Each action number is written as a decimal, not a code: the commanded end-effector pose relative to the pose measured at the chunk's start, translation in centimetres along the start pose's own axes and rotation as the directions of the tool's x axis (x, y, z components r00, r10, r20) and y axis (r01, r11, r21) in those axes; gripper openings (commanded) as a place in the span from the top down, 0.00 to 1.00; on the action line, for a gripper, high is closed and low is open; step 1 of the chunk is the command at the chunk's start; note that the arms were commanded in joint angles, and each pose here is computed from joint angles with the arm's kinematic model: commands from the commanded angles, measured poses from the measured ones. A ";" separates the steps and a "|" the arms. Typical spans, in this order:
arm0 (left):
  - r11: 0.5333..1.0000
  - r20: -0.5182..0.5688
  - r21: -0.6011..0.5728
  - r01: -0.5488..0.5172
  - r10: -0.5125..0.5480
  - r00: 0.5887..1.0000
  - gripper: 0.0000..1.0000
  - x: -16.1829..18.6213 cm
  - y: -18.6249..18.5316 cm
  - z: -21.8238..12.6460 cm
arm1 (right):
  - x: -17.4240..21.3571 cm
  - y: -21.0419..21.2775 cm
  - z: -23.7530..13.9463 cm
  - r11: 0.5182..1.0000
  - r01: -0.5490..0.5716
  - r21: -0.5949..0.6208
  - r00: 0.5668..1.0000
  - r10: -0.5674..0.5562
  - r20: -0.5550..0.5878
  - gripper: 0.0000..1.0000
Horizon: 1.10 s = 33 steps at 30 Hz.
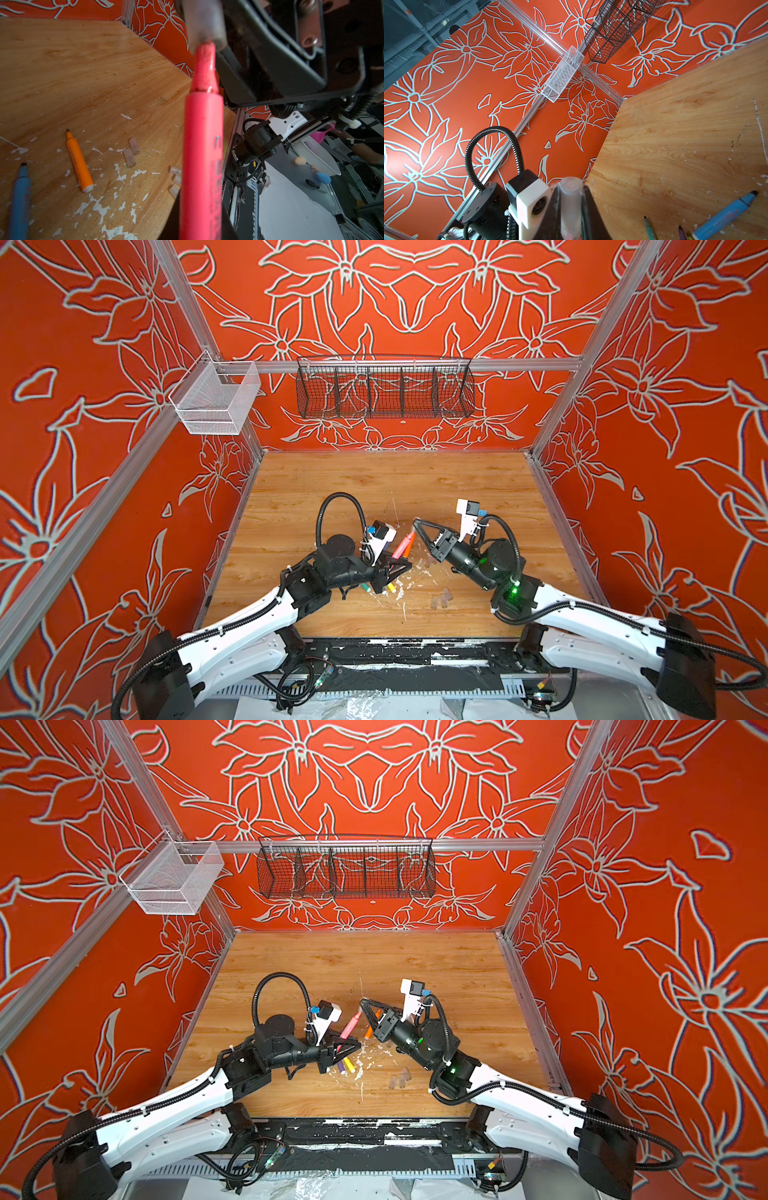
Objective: Insert the pens into the pen caps
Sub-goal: 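Bring the held cap down onto the pink marker tip held by the left gripper, then press the cap onto the pink marker, then open the right gripper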
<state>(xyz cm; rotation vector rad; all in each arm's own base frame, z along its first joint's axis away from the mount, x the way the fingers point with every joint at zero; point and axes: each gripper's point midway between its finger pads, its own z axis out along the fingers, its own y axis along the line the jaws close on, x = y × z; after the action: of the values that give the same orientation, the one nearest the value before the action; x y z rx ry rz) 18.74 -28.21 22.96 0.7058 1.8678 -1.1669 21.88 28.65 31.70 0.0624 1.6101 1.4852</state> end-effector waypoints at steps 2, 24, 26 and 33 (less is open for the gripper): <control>1.000 0.100 -0.003 0.007 -0.007 0.995 1.00 -3.2 -0.5 -0.1 | 0.2 0.1 0.2 1.000 -0.004 -0.012 1.000 0.004 0.013 1.00; 0.996 0.279 -0.086 -0.014 0.038 0.959 1.00 -7.0 1.1 0.4 | 3.7 0.5 0.9 0.997 0.069 0.034 0.997 -0.069 -0.023 0.72; 0.995 0.274 -0.053 -0.089 0.100 0.957 1.00 -6.7 -0.1 -0.3 | 2.9 0.6 0.2 0.995 0.090 0.047 0.996 -0.090 -0.007 0.64; 0.974 0.218 -0.022 -0.225 0.224 0.950 1.00 -2.6 -0.1 -0.5 | 0.3 2.1 -2.7 0.989 0.143 0.030 0.988 -0.144 0.055 0.46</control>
<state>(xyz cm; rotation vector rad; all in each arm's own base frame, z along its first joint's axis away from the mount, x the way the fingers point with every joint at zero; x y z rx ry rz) 20.92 -27.65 25.27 0.6342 1.6430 -1.0686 19.06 27.96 33.63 0.0273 1.5384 1.3939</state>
